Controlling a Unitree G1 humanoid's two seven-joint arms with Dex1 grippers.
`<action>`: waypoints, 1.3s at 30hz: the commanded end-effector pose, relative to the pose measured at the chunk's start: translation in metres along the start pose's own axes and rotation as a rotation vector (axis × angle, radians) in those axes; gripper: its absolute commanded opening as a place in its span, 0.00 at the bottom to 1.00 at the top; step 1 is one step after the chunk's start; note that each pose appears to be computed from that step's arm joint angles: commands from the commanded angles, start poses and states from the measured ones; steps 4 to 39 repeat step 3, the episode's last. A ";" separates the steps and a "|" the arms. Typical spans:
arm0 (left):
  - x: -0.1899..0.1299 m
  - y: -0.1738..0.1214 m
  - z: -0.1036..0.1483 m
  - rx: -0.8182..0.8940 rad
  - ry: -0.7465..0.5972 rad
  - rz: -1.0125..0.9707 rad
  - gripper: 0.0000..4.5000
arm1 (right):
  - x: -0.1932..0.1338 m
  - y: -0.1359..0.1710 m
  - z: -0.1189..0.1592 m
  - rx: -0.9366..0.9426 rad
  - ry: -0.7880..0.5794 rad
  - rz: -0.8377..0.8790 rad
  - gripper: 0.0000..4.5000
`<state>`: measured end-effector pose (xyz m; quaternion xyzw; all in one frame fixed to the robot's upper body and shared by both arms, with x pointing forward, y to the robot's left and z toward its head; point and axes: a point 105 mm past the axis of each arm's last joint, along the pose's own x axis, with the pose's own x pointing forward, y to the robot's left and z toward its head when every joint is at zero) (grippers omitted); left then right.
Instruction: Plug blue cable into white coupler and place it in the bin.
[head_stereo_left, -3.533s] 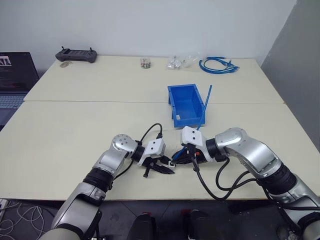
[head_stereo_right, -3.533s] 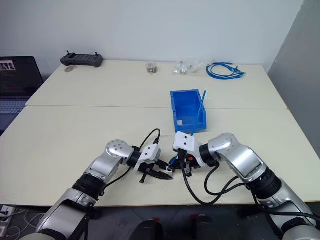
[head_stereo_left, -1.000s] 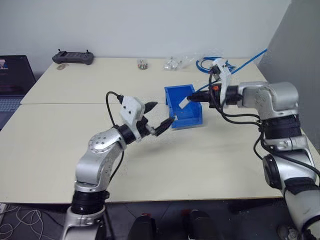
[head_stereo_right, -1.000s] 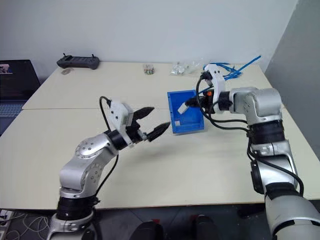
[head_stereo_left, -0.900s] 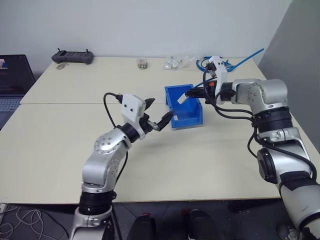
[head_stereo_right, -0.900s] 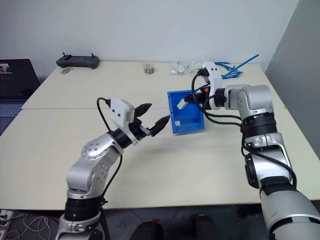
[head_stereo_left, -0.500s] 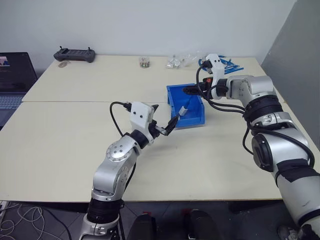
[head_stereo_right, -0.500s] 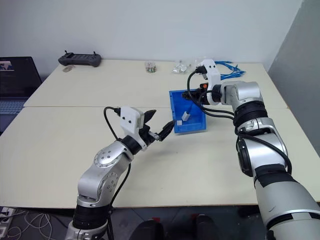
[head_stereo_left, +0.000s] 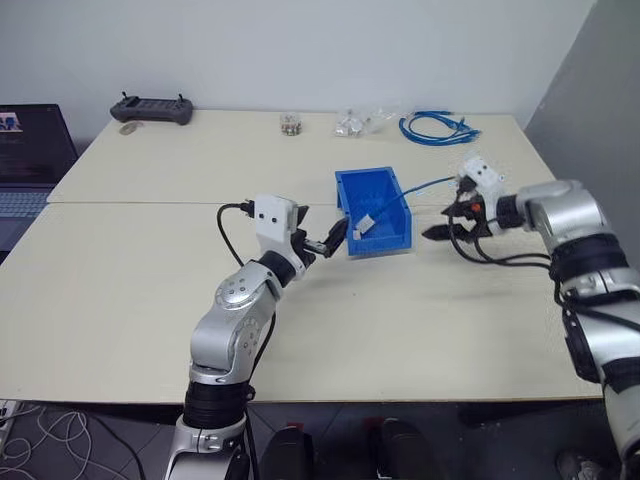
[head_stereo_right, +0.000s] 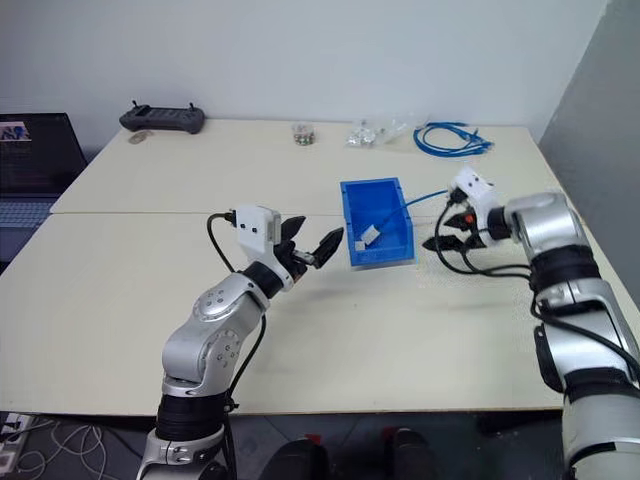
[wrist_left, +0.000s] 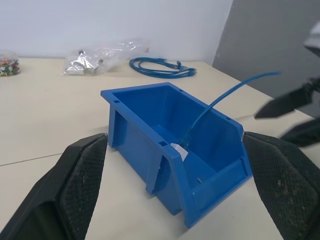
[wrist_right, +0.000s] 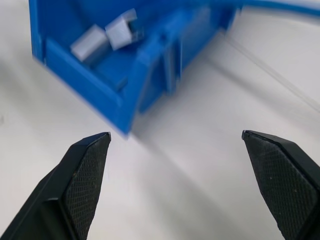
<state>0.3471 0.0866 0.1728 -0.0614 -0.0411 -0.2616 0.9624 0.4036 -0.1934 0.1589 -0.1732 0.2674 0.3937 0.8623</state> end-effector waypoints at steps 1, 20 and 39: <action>-0.005 0.008 0.005 0.004 -0.020 0.050 1.00 | -0.013 0.003 0.016 -0.062 -0.155 -0.107 0.99; -0.009 0.016 0.002 0.005 -0.012 0.097 1.00 | -0.013 0.012 0.020 -0.058 -0.258 -0.178 0.99; -0.009 0.016 0.002 0.005 -0.012 0.097 1.00 | -0.013 0.012 0.020 -0.058 -0.258 -0.178 0.99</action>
